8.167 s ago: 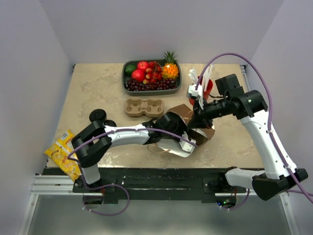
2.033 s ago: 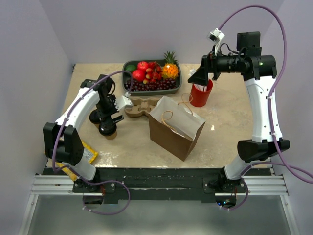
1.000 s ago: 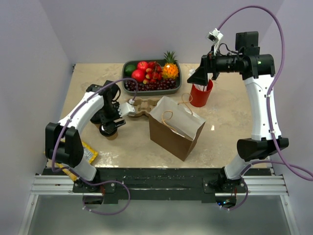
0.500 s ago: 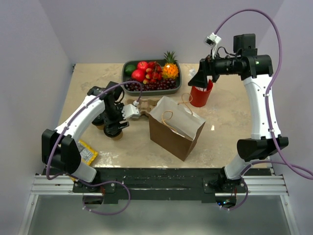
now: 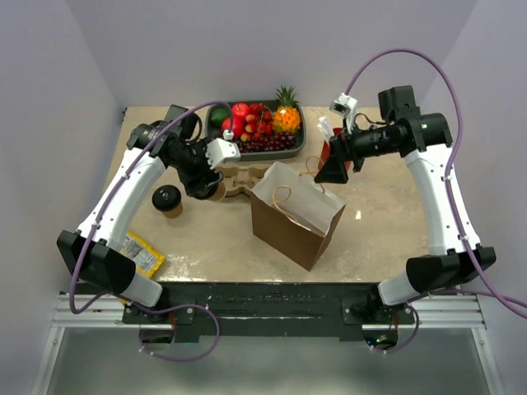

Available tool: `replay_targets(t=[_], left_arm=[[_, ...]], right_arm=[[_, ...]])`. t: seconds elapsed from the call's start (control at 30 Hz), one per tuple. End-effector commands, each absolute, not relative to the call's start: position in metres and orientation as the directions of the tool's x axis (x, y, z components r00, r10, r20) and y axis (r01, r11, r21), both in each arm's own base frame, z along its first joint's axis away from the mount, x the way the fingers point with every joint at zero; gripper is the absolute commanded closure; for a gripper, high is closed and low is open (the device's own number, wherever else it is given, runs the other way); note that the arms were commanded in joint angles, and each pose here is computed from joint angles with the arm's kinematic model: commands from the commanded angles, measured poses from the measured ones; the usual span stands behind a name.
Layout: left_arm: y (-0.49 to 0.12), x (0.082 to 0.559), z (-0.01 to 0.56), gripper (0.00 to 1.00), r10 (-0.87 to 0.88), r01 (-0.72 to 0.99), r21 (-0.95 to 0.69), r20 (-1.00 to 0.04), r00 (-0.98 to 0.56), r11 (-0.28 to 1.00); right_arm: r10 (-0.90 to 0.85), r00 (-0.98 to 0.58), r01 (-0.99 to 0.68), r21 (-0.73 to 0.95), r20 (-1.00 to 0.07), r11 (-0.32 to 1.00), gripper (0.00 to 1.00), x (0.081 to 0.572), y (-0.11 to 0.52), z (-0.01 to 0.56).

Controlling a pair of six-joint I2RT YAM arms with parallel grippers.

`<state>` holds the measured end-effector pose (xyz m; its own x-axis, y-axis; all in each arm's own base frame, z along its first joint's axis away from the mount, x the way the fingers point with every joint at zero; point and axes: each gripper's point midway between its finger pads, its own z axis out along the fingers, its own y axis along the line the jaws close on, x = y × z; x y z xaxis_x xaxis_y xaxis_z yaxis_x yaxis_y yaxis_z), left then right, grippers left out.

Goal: Pack the takeout coffee

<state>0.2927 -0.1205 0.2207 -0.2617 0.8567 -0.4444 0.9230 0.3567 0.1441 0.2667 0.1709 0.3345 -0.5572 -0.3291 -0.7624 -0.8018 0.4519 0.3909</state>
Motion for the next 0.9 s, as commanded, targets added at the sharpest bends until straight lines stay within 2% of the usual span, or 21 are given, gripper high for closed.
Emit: replay_targets(t=[0.0, 0.07, 0.23, 0.5, 0.6, 0.67, 0.7, 0.73, 0.77, 0.87], left_arm=[[-0.132, 0.304, 0.244, 0.37, 0.812, 0.899, 0.146, -0.507, -0.289, 0.412], [-0.132, 0.310, 0.253, 0.37, 0.798, 0.884, 0.170, -0.526, -0.293, 0.436], [-0.140, 0.324, 0.290, 0.37, 0.747, 0.848, 0.226, -0.613, -0.259, 0.480], [-0.156, 0.331, 0.346, 0.38, 0.652, 0.817, 0.250, -0.734, -0.189, 0.519], [-0.164, 0.328, 0.369, 0.38, 0.603, 0.811, 0.258, -0.785, -0.141, 0.525], [-0.172, 0.324, 0.388, 0.38, 0.561, 0.818, 0.256, -0.822, -0.096, 0.515], [-0.176, 0.321, 0.394, 0.38, 0.546, 0.826, 0.254, -0.834, -0.076, 0.503], [-0.184, 0.315, 0.403, 0.38, 0.519, 0.844, 0.247, -0.854, -0.043, 0.477], [-0.188, 0.311, 0.412, 0.38, 0.495, 0.848, 0.246, -0.868, -0.022, 0.469], [-0.209, 0.292, 0.432, 0.37, 0.447, 0.877, 0.253, -0.893, 0.050, 0.408]], right_arm=[[-0.421, -0.492, -0.848, 0.311, -0.762, 0.429, 0.05, 0.248, 0.186, 0.325], [-0.414, -0.502, -0.833, 0.294, -0.760, 0.469, 0.11, 0.252, 0.188, 0.322], [-0.391, -0.525, -0.781, 0.245, -0.756, 0.575, 0.17, 0.276, 0.181, 0.315], [-0.402, -0.540, -0.776, 0.252, -0.739, 0.579, 0.32, 0.287, 0.187, 0.303], [-0.432, -0.550, -0.783, 0.261, -0.715, 0.564, 0.50, 0.285, 0.191, 0.288], [-0.443, -0.555, -0.785, 0.266, -0.704, 0.560, 0.67, 0.283, 0.191, 0.282], [-0.445, -0.559, -0.781, 0.264, -0.700, 0.566, 0.84, 0.284, 0.190, 0.279], [-0.445, -0.556, -0.781, 0.259, -0.701, 0.568, 0.93, 0.286, 0.190, 0.280], [-0.441, -0.552, -0.780, 0.252, -0.707, 0.573, 0.99, 0.287, 0.190, 0.283], [-0.421, -0.527, -0.777, 0.219, -0.738, 0.590, 1.00, 0.291, 0.188, 0.301]])
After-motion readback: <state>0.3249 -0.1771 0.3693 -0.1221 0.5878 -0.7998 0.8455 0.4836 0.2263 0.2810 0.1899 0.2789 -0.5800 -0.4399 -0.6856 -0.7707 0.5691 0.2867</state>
